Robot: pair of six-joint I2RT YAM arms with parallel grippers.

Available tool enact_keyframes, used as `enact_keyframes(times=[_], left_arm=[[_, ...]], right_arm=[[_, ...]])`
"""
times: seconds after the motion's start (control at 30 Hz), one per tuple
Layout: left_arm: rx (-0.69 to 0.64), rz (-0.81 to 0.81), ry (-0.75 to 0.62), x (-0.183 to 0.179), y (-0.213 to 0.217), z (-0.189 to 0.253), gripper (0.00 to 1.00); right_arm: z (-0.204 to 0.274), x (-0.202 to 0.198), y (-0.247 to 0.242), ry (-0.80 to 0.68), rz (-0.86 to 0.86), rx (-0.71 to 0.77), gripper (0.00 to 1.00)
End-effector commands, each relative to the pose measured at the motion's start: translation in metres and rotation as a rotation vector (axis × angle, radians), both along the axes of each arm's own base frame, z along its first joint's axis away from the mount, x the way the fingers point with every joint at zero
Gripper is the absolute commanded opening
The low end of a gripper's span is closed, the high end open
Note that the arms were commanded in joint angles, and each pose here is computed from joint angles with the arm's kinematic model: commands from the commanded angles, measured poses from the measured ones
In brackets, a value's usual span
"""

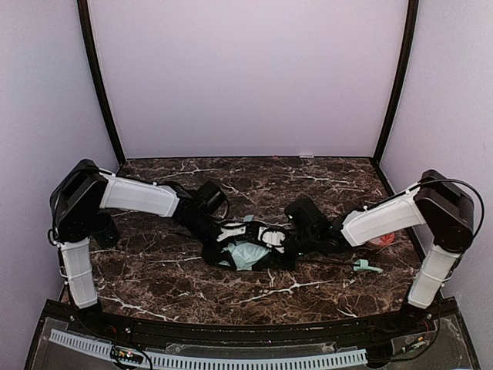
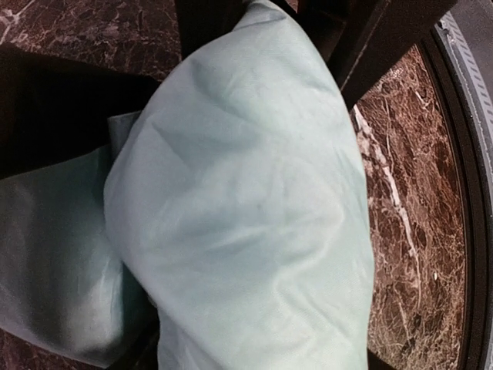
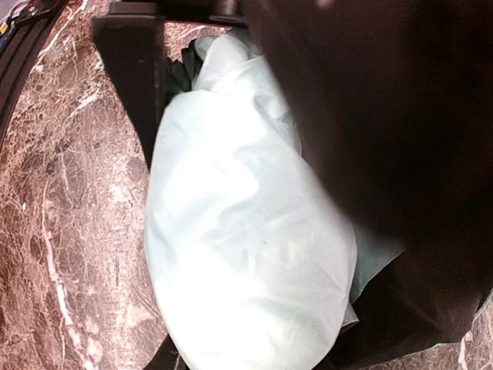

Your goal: Put away the umbrella

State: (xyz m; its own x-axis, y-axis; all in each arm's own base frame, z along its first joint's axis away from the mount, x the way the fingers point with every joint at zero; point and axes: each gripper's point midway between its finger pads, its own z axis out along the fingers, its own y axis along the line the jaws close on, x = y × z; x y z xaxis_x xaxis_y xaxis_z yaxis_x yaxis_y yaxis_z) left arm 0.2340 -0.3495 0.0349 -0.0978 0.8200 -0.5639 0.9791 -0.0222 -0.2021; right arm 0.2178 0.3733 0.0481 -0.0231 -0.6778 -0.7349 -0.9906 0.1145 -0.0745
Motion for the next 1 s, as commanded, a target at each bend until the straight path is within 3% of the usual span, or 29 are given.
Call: enact_keyframes(times=[0.0,0.13,0.27,0.37,0.5,0.73,0.8,0.97], left_arm=[[-0.01,0.172,-0.146,0.019,0.02,0.018,0.71],[-0.218,0.217,-0.364,0.027,0.024,0.075,0.87],[-0.357,0.243,-0.441,0.017,0.029,0.104,0.86],[-0.363,0.242,-0.406,0.01,0.028,0.1,0.79],[-0.319,0.236,-0.391,0.012,0.027,0.091,0.78],[-0.356,0.177,-0.483,0.023,0.008,0.104,0.85],[-0.365,0.154,-0.487,0.028,-0.005,0.105,0.79],[-0.389,0.055,-0.45,0.019,-0.038,0.099,0.49]], right_arm=[[-0.01,0.006,-0.015,0.086,-0.069,0.002,0.16],[-0.007,0.007,-0.02,0.167,-0.062,0.033,0.13],[-0.006,0.008,-0.022,0.225,-0.056,0.046,0.13],[-0.009,0.011,-0.021,0.237,-0.065,0.038,0.14],[-0.012,0.014,-0.021,0.236,-0.072,0.03,0.14],[-0.01,0.016,-0.02,0.197,-0.052,0.026,0.15],[-0.009,0.018,-0.021,0.171,-0.051,0.021,0.16],[-0.001,0.022,-0.015,0.103,-0.038,0.033,0.17]])
